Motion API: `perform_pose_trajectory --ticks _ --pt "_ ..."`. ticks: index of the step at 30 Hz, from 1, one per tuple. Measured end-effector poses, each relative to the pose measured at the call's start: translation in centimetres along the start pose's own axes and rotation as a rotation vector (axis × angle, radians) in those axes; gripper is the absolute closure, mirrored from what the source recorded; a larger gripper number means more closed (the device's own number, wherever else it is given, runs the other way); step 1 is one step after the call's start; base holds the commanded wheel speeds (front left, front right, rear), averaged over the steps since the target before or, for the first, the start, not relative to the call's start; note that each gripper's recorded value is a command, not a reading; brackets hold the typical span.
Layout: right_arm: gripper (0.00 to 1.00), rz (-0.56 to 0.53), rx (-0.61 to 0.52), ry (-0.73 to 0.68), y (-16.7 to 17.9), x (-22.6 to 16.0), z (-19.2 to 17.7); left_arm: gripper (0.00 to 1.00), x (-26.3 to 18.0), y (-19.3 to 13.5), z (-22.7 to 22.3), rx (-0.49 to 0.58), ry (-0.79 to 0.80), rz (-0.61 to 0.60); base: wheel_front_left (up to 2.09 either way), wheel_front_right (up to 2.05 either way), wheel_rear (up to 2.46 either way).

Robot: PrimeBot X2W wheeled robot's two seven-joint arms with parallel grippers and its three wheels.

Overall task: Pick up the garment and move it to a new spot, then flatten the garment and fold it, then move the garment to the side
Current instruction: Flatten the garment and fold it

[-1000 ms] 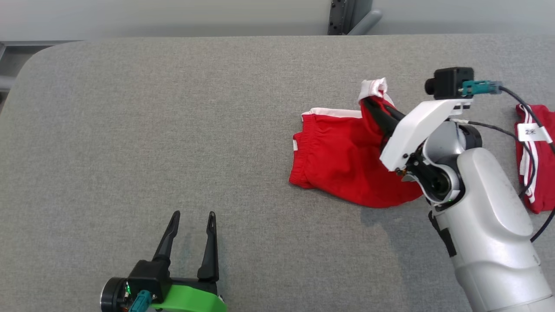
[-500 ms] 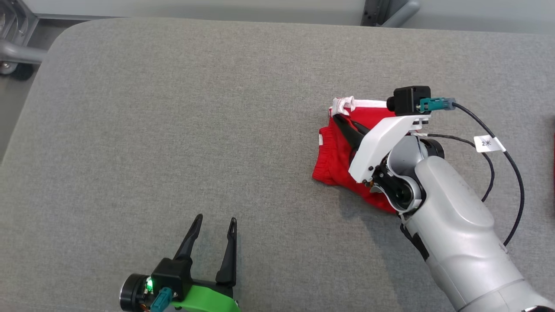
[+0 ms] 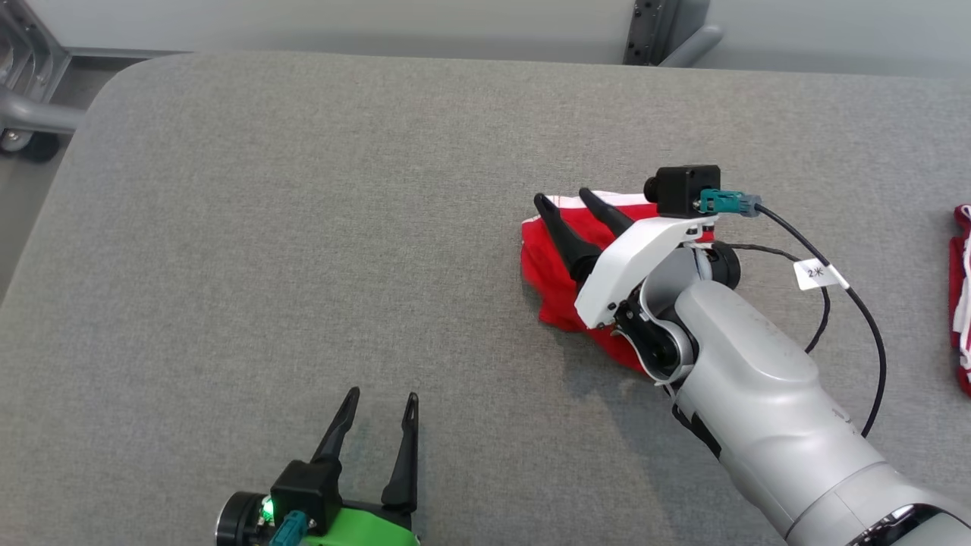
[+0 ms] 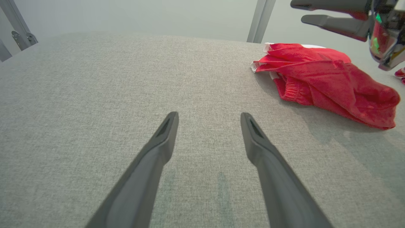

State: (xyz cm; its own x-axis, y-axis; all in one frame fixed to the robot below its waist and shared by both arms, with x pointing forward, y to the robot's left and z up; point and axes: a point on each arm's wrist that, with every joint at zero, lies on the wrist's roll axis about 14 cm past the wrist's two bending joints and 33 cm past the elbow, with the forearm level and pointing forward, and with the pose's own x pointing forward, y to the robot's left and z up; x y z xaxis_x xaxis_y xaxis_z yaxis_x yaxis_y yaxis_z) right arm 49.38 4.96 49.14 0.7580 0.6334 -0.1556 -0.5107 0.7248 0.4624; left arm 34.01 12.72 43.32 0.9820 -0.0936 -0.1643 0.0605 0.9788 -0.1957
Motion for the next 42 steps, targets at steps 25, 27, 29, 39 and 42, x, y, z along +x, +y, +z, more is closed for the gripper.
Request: perform_pose_trajectory --ticks 25,27,29,39,42 --pt "1.00 -0.240 -0.258 -0.069 -7.7 -9.9 -1.3 0.00 1.0 -2.4 0.5 -0.006 -0.019 -0.080 0.00 0.00 0.00" --pt "1.00 -0.251 -0.252 -0.045 -8.1 -9.3 -1.9 0.00 1.2 -2.0 0.4 -0.003 -0.015 -0.071 0.00 0.00 0.00" --pt "1.00 -0.268 -0.246 -0.014 -8.8 -8.9 -2.7 0.00 1.3 -1.4 0.5 -0.002 -0.017 -0.052 0.00 0.00 0.00" --pt "1.00 -0.167 -0.259 0.107 -6.1 -5.9 -7.0 0.00 0.9 1.0 -0.1 -0.001 0.005 0.025 0.00 0.00 0.00" --pt "1.00 -0.103 -0.246 0.133 -4.2 -5.1 -8.0 0.00 0.8 1.3 -0.1 -0.001 0.005 0.034 0.00 0.00 0.00"
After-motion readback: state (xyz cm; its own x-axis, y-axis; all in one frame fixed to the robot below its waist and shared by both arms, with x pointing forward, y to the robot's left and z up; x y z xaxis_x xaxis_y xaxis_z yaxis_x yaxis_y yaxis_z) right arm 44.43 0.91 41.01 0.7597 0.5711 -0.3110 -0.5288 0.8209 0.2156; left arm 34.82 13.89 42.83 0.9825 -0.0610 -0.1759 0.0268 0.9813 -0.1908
